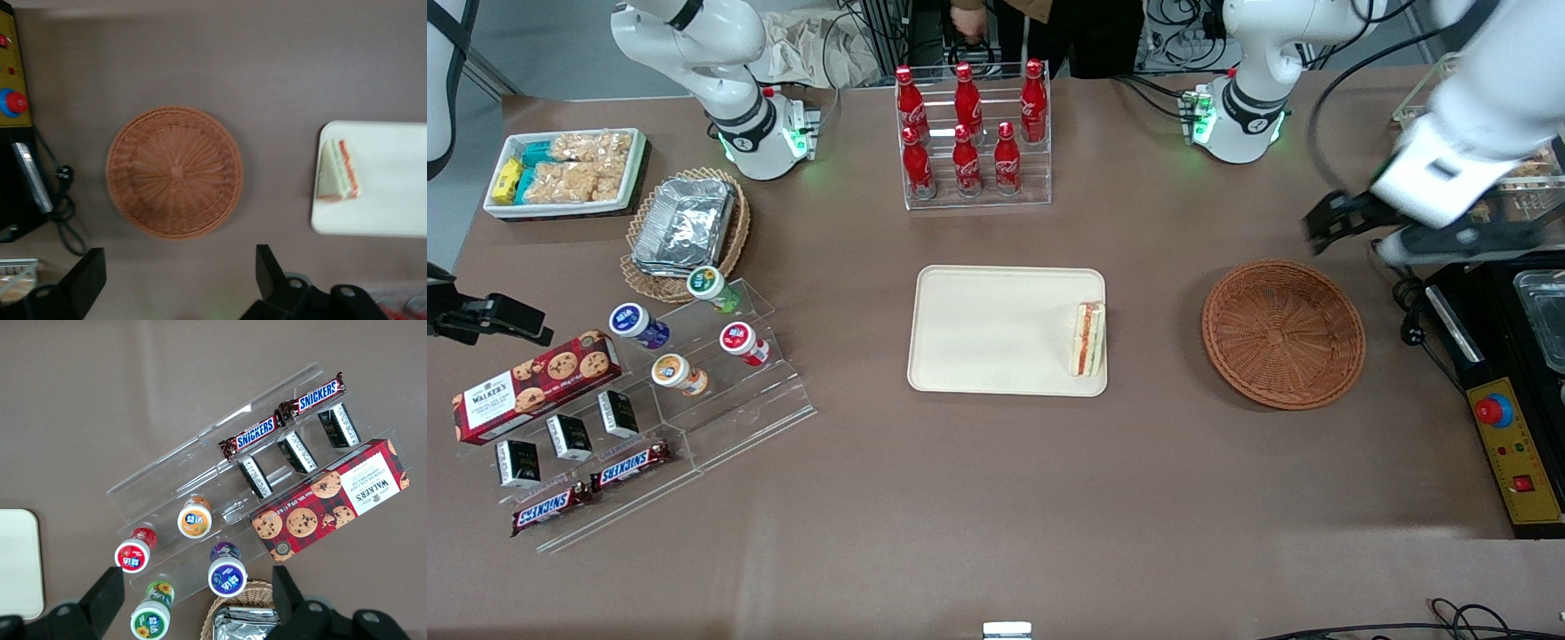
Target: Place sandwich from basket to tray
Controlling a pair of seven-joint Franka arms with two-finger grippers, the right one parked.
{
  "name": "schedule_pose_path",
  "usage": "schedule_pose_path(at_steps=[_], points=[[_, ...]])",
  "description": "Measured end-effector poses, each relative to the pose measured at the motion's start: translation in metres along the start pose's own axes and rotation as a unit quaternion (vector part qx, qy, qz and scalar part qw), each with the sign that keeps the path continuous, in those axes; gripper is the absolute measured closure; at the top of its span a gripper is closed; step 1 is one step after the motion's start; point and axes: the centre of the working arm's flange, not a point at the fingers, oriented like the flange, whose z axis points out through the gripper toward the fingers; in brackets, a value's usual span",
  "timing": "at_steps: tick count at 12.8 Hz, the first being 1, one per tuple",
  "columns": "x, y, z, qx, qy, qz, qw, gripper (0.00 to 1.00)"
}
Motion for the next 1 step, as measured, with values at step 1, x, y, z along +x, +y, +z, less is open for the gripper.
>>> schedule_pose_path(at_steps=[1], points=[[-0.0061,-0.0073,-0.0083,0.0,-0.006,0.019,0.9998,0.0]])
